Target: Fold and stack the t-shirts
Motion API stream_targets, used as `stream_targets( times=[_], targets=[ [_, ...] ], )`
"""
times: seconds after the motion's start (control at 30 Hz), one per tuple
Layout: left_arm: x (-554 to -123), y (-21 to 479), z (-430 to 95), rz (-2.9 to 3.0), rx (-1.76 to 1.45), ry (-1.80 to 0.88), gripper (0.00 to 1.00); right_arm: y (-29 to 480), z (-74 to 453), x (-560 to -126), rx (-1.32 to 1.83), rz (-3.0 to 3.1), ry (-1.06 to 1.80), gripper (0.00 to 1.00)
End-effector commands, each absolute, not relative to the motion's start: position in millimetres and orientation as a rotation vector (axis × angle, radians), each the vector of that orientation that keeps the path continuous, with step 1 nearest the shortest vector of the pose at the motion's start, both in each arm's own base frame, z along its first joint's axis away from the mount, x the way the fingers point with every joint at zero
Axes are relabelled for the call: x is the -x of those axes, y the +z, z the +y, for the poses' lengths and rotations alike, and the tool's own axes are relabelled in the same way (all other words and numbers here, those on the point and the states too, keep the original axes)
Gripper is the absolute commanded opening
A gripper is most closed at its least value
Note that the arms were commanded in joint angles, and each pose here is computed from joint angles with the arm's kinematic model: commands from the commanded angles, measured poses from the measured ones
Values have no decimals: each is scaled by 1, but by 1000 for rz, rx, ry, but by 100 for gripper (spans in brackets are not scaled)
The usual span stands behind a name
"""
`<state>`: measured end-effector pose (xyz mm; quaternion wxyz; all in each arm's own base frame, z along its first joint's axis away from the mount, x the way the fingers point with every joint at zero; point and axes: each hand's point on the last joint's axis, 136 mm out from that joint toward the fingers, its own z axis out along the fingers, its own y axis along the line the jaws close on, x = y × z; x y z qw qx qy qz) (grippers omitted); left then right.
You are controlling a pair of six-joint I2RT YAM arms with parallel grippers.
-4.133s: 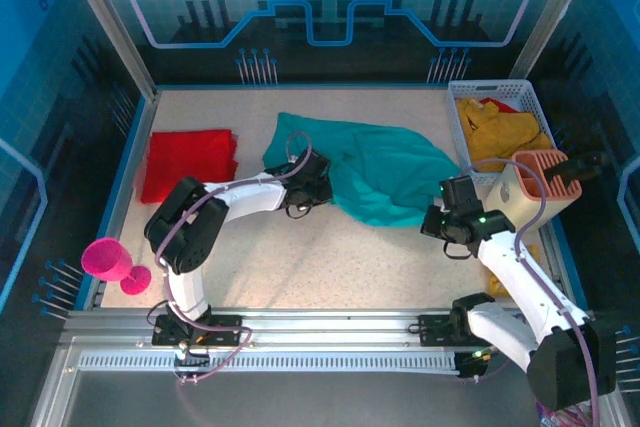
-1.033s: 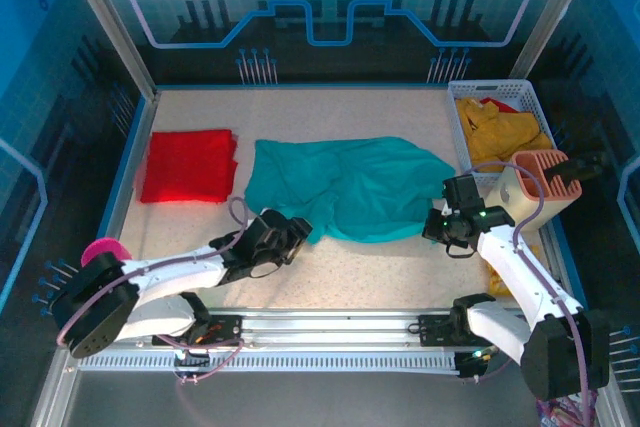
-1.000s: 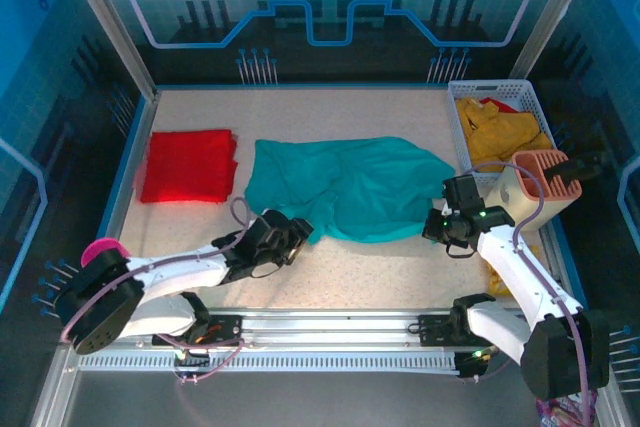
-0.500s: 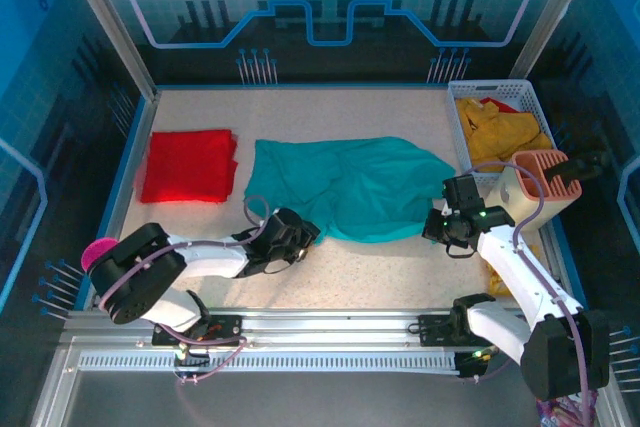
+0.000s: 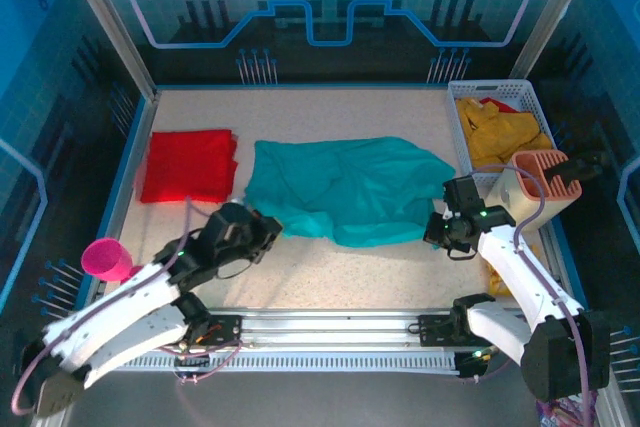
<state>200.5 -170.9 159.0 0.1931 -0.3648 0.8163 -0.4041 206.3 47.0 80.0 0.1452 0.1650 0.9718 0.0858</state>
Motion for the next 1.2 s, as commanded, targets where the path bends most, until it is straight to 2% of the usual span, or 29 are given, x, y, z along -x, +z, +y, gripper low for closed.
stream_targets(
  times=[0.0, 0.2, 0.33, 0.4, 0.5, 0.53, 0.57, 0.63, 0.7, 0.73, 0.77, 0.87, 1.03, 1.17],
  targets=[
    [-147, 119, -127, 2495, 1118, -886, 0, 85, 56, -191, -503, 2883, 270, 3],
    [-114, 90, -99, 2530, 1241, -792, 5, 77, 47, -173, -569, 2934, 137, 6],
    [-95, 75, -78, 2570, 1301, -653, 5, 79, 26, -167, -657, 2906, -65, 10],
    [-89, 71, -70, 2568, 1317, -606, 6, 79, 24, -166, -636, 2901, -121, 20],
    [-88, 62, -69, 2565, 1332, -603, 16, 73, 29, -166, -574, 2943, -170, 46],
    [-87, 58, -71, 2574, 1337, -618, 24, 71, 32, -166, -550, 2968, -175, 64],
    [-87, 55, -76, 2588, 1329, -640, 35, 70, 35, -167, -529, 2988, -170, 72],
    [-91, 60, -81, 2594, 1286, -672, 50, 73, 39, -172, -488, 2987, -159, 83],
    [-99, 76, -82, 2580, 1214, -673, 58, 83, 45, -182, -429, 2945, -102, 88],
    [-106, 85, -84, 2570, 1167, -676, 60, 89, 47, -188, -402, 2911, -77, 94],
    [-114, 94, -87, 2559, 1129, -676, 61, 97, 46, -193, -399, 2880, -75, 99],
    [-149, 119, -113, 2540, 1008, -760, 60, 114, 63, -211, -306, 2801, 93, 100],
    [-211, 132, -162, 2554, 838, -885, 42, 136, 91, -238, -216, 2683, 348, 100],
    [-256, 134, -185, 2588, 713, -855, 36, 142, 96, -253, -202, 2657, 374, 98]
  ],
)
